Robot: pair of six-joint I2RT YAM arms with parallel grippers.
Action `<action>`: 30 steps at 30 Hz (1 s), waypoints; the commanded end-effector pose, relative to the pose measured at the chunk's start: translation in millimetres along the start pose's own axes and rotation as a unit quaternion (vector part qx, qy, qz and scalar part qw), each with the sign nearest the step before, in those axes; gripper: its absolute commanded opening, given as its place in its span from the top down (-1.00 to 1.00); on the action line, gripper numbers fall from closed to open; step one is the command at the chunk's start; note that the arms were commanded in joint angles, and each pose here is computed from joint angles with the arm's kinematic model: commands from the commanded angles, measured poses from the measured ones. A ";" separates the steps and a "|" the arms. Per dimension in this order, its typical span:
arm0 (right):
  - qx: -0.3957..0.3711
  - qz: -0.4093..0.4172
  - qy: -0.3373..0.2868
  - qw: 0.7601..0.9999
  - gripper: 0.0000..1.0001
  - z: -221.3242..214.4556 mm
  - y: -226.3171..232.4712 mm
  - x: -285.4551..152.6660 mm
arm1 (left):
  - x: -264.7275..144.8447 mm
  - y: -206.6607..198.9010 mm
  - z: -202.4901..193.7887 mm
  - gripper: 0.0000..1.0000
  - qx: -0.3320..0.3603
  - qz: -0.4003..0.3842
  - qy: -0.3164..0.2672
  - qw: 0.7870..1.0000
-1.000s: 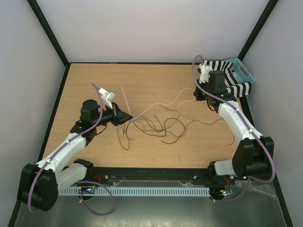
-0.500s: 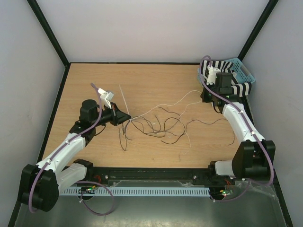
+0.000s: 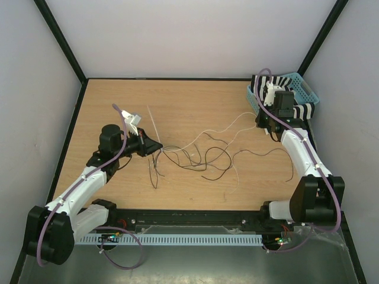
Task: Zip-tie the wires
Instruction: Adjust the cable.
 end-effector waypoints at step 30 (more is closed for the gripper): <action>-0.035 0.401 -0.120 0.908 -0.23 17.1 199.2 -73.7 | -4.5 -4.3 7.3 1.00 0.002 -0.002 -0.017 1.000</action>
Point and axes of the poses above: each gripper's point midway between its finger pads, its own x axis out along the fingers, its own y axis along the line the jaws close on, z = x × y, the point moved 2 cm from there along -x, back along the fingers, and after that the axes turned 14 degrees about -x, right-handed, at the moved point
